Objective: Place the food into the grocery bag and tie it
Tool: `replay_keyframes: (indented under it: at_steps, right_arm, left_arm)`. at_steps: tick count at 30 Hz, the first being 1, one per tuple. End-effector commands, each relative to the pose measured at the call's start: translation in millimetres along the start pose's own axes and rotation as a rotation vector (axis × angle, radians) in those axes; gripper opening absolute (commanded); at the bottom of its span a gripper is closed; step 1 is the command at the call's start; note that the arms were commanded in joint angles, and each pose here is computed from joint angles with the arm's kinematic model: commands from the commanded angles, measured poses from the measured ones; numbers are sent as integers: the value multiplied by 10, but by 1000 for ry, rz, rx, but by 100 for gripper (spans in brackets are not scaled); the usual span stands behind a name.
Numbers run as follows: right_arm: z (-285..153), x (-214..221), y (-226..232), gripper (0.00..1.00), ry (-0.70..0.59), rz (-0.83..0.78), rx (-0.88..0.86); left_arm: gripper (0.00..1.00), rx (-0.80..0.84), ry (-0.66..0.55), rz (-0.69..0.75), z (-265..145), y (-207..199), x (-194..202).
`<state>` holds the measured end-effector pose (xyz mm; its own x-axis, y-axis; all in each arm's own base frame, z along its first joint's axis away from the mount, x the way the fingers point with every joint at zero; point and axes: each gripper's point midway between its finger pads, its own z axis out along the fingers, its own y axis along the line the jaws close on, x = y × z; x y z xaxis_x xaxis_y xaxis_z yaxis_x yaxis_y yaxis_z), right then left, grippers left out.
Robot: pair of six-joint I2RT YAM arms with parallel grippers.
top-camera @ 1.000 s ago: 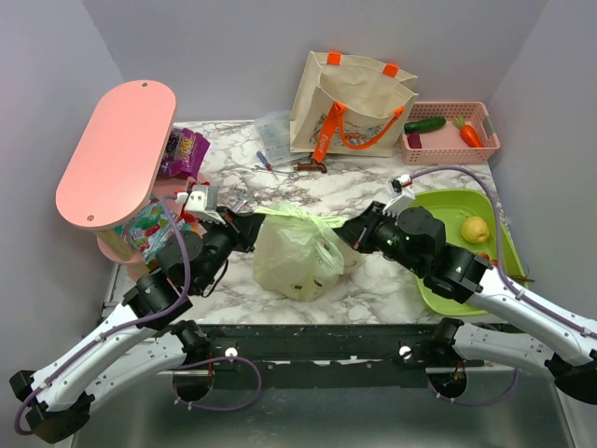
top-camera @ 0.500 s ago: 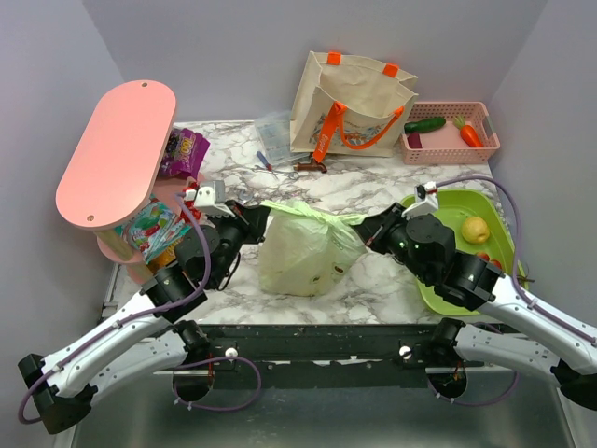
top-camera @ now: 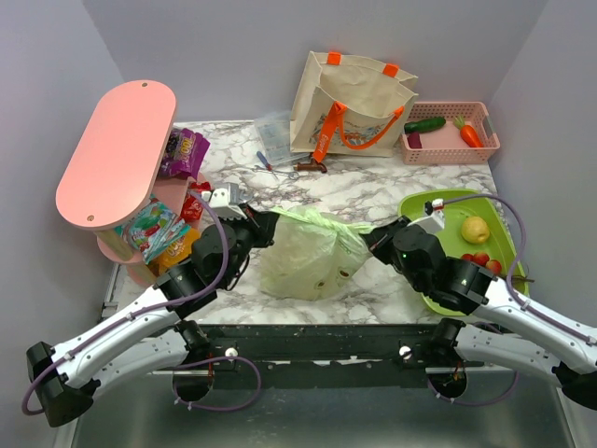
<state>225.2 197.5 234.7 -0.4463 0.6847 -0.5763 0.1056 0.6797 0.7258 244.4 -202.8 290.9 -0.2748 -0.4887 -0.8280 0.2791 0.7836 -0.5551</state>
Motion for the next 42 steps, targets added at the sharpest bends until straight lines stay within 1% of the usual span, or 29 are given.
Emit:
replay_keyframes:
  at_steps: [1,6,10,15,22,25,27,28,30,31,32,34,35,38,41,42]
  right_arm:
    - [-18,-310,-977,1,-221,-162,348]
    - [-15,-431,-1164,1,-302,-268,450]
    - [-1,-476,-1255,1,-343,-319,493]
    - [-7,-440,-1407,1,-362,-292,513]
    - [-20,-453,-1555,1,-394,-315,559]
    - [-7,-447,-1586,1,-402,-316,578]
    - [-6,-459,-1561,1,-405,-315,587]
    - [-10,-481,-1517,1,-400,-326,588]
    - [-7,-569,-1278,1,-384,-353,557]
    - [3,-631,-1088,1,-376,-359,519]
    - [4,-685,-920,1,-360,-399,479]
    - [2,-811,-511,1,-345,-450,352]
    - [-8,-872,-281,1,-348,-461,264]
    - [-104,-928,397,1,-322,-578,-46]
    - [-174,-956,677,1,-304,-616,-141]
    - [-168,-930,713,1,-288,-641,-155]
  left_arm:
    - [0,-246,-152,17,8,549,-232]
    - [0,-283,-119,34,31,691,-77]
    - [0,-309,-98,44,32,794,34]
    - [0,-341,-62,31,-3,981,251]
    - [0,-409,-24,15,-80,1271,540]
    - [0,-430,-23,3,-110,1350,602]
    - [0,-416,-30,-6,-117,1308,546]
    - [0,-389,-37,10,-114,1229,462]
    - [0,-321,-48,52,-106,984,245]
    - [0,-299,-59,71,-107,881,124]
    - [0,-273,-64,86,-107,788,32]
    - [0,-226,-94,100,-108,615,-176]
    - [0,-194,-115,102,-115,506,-300]
    - [0,-101,-154,120,-147,210,-603]
    - [0,-3,-121,166,-147,-65,-707]
    - [4,41,-92,182,-141,-171,-694]
